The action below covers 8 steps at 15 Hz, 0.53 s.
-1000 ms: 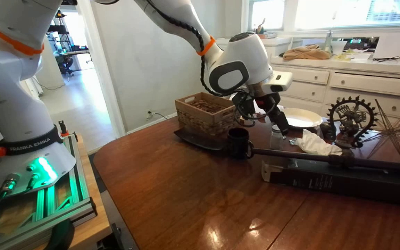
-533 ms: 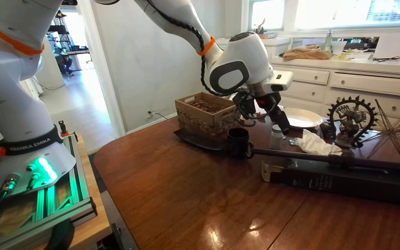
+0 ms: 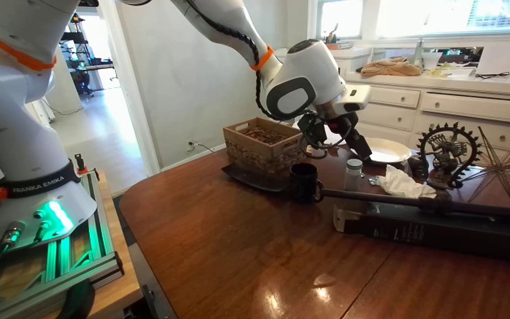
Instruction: Remove the cap off of the bottle
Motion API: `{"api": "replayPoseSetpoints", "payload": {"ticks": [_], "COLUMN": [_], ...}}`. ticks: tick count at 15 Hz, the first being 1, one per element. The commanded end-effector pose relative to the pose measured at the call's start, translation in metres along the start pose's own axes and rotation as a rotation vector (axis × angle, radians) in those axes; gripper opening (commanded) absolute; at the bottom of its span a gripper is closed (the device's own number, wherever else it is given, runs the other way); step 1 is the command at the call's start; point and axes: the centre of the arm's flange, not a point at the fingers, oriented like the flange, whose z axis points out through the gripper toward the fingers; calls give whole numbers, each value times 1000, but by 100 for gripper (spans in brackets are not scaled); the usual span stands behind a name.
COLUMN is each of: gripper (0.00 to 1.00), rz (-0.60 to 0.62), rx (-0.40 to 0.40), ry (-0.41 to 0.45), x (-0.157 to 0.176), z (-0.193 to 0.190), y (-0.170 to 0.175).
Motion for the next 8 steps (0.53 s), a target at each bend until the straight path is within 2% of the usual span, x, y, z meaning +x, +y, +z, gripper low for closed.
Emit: {"api": "replayPoseSetpoints", "payload": {"ticks": [1, 8], "gripper": [100, 100], "rz": [11, -6], "rx": [6, 11], "ry": [0, -28], "x": [-8, -13], "z": [4, 8], "y": [-3, -3]}}
